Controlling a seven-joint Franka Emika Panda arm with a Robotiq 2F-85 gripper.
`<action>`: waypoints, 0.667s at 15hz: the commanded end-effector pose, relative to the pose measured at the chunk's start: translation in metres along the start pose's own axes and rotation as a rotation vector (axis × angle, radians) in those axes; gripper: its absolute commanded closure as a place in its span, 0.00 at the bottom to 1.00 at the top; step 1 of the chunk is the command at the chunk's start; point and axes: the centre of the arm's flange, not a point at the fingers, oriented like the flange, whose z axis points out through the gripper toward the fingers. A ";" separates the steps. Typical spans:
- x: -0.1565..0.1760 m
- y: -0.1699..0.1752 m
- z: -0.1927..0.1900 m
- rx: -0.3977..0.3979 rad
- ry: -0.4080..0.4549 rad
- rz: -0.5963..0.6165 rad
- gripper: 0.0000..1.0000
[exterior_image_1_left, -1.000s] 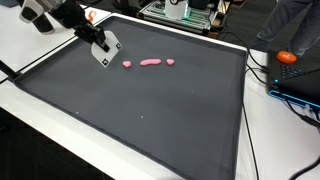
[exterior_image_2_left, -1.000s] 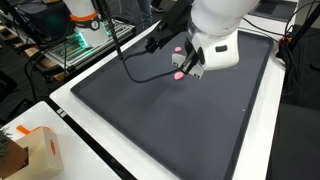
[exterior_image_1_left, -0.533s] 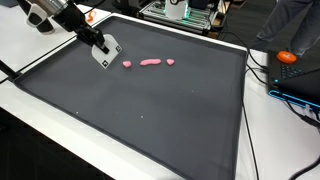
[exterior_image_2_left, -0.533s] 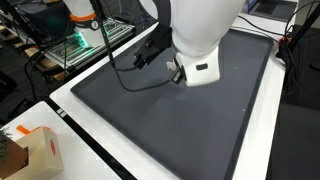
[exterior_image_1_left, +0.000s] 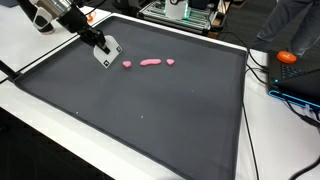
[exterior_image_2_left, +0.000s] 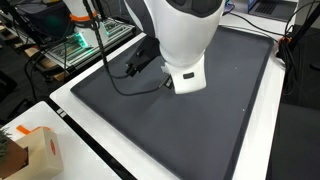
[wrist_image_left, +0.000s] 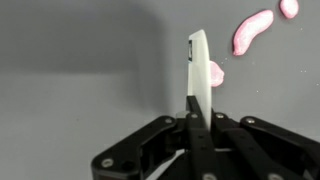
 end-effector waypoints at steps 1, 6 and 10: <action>-0.018 0.001 0.005 0.002 0.018 -0.010 0.99; -0.021 -0.006 0.007 -0.031 0.013 -0.019 0.99; -0.021 -0.018 0.008 -0.068 0.005 -0.032 0.99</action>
